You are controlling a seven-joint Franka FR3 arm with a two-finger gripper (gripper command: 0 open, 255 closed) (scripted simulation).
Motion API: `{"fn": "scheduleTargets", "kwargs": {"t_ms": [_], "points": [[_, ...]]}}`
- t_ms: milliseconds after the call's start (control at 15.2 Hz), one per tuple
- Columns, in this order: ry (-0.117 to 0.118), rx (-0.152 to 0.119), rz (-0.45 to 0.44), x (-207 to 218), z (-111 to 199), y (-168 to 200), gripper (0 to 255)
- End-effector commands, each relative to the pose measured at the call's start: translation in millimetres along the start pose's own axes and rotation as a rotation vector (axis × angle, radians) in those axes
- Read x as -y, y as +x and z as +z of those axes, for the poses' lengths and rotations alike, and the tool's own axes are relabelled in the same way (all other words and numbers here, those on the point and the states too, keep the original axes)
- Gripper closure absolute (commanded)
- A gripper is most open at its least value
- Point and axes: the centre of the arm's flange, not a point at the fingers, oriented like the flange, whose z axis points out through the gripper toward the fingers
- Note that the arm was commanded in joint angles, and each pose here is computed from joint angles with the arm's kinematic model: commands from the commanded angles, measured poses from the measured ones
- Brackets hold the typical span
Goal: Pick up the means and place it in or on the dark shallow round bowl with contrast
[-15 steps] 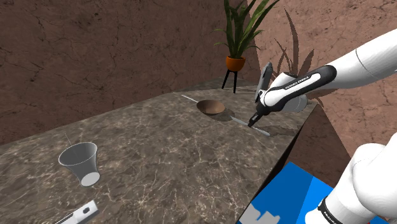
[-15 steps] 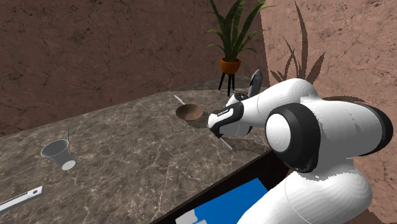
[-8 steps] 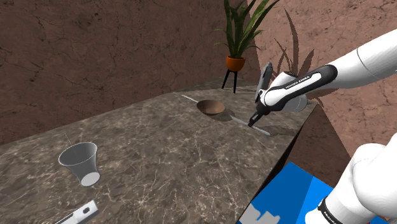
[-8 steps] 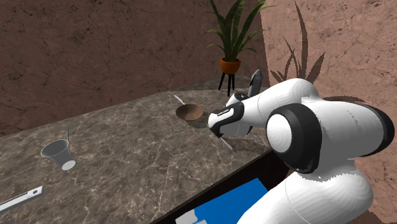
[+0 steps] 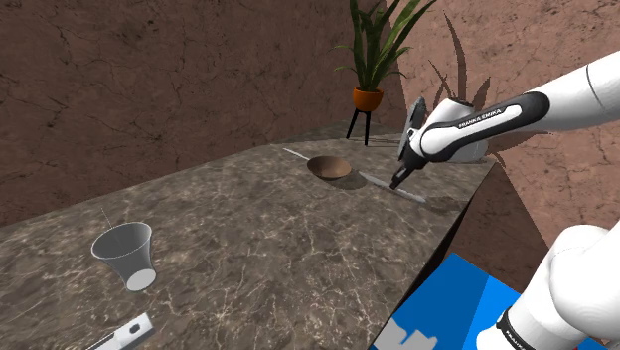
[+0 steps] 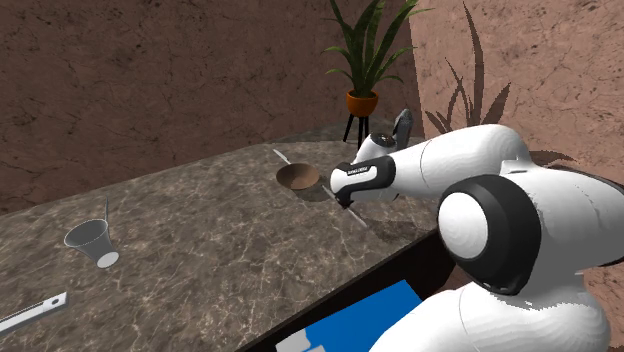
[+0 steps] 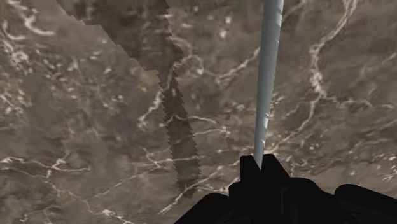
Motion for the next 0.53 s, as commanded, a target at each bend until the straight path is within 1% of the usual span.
{"fn": "scheduleTargets", "kwargs": {"t_ms": [0,462], "points": [[0.000,0.001,0.000,0.2,-9.4,3.9,255],[0.000,0.001,0.000,0.6,-44.3,16.1,255]]}}
